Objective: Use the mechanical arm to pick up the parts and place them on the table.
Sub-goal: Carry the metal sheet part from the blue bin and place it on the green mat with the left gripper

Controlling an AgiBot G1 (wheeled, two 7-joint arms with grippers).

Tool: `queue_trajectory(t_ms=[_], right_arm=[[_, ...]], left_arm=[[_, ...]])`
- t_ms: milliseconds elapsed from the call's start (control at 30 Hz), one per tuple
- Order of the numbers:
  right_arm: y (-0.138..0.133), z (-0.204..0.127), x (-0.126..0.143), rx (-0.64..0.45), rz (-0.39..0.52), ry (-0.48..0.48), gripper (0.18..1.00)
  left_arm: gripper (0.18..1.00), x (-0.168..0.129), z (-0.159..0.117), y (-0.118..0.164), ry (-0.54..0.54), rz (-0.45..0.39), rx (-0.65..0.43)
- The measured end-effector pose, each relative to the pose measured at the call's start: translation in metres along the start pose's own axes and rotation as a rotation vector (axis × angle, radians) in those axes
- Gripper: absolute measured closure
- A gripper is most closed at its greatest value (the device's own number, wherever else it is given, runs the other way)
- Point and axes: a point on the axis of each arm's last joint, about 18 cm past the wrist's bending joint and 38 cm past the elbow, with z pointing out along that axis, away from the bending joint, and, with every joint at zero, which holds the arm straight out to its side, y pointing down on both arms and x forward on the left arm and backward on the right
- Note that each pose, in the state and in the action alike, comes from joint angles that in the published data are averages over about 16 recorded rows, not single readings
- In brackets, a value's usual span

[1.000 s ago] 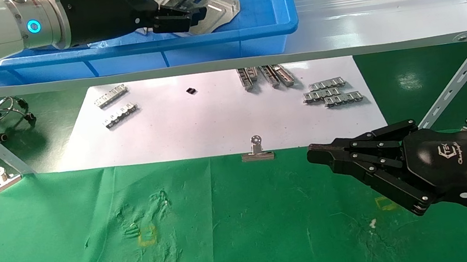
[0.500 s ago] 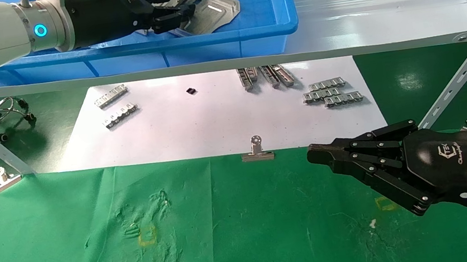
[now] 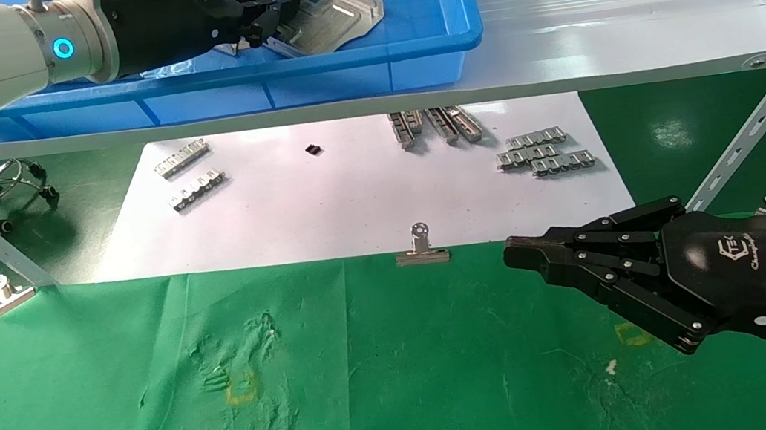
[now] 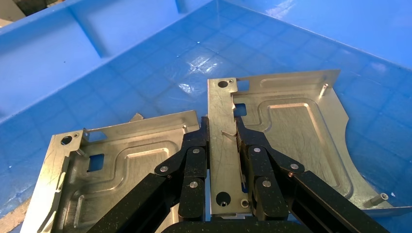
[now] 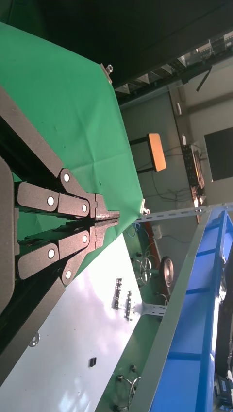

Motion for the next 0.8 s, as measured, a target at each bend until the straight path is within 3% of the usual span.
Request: queue_trajectory(t_ms=[333, 800], right_arm=[[0.0, 0.0, 0.0, 0.0, 0.0, 0.0, 0.987], [0.0, 0.0, 0.0, 0.0, 0.0, 0.0, 0.987]], left_arm=[[0.913, -0.002, -0.002, -0.007, -0.004, -0.005, 0.026], [0.914, -0.014, -0.033, -0.027, 0.05, 0.0, 0.122]])
